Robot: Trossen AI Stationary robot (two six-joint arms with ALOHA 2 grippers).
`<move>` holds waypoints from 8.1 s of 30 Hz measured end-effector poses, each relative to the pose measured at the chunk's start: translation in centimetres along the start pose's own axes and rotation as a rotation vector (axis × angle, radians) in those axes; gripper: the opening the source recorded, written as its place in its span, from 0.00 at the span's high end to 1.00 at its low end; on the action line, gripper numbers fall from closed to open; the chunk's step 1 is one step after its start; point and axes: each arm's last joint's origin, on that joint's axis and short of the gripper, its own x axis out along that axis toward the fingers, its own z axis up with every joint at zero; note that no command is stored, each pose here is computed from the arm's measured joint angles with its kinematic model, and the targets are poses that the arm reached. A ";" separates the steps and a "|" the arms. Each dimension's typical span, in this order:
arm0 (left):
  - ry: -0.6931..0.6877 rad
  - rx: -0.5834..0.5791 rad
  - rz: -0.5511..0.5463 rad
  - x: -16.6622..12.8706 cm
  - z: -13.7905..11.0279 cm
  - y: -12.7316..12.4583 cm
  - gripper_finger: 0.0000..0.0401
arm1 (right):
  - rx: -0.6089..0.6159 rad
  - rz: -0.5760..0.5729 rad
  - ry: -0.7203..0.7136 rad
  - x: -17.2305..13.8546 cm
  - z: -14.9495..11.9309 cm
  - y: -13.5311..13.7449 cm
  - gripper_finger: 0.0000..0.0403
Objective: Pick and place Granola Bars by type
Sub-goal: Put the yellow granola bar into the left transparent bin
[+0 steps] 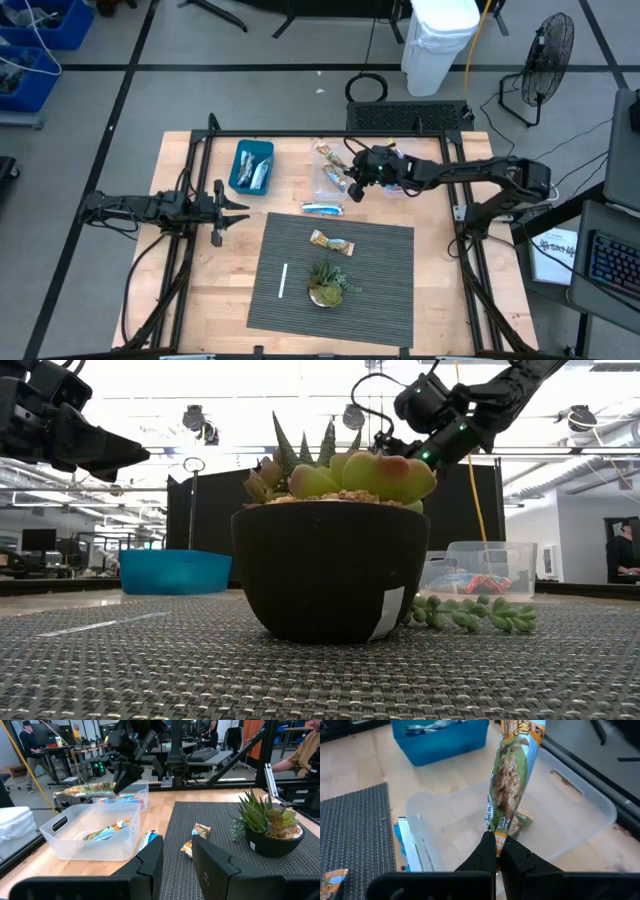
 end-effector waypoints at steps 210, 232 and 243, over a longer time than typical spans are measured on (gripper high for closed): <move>0.002 0.000 0.000 0.0 0.0 0.0 0.73 | -0.323 0.346 -0.009 -6.2 -7.0 10.2 1.00; 0.001 0.000 0.000 0.0 0.0 0.0 0.73 | -0.078 0.269 -0.153 -8.1 -1.1 5.2 1.00; 0.001 0.000 0.000 0.0 0.0 0.0 0.73 | -0.071 0.192 -0.210 -8.5 3.2 3.6 1.00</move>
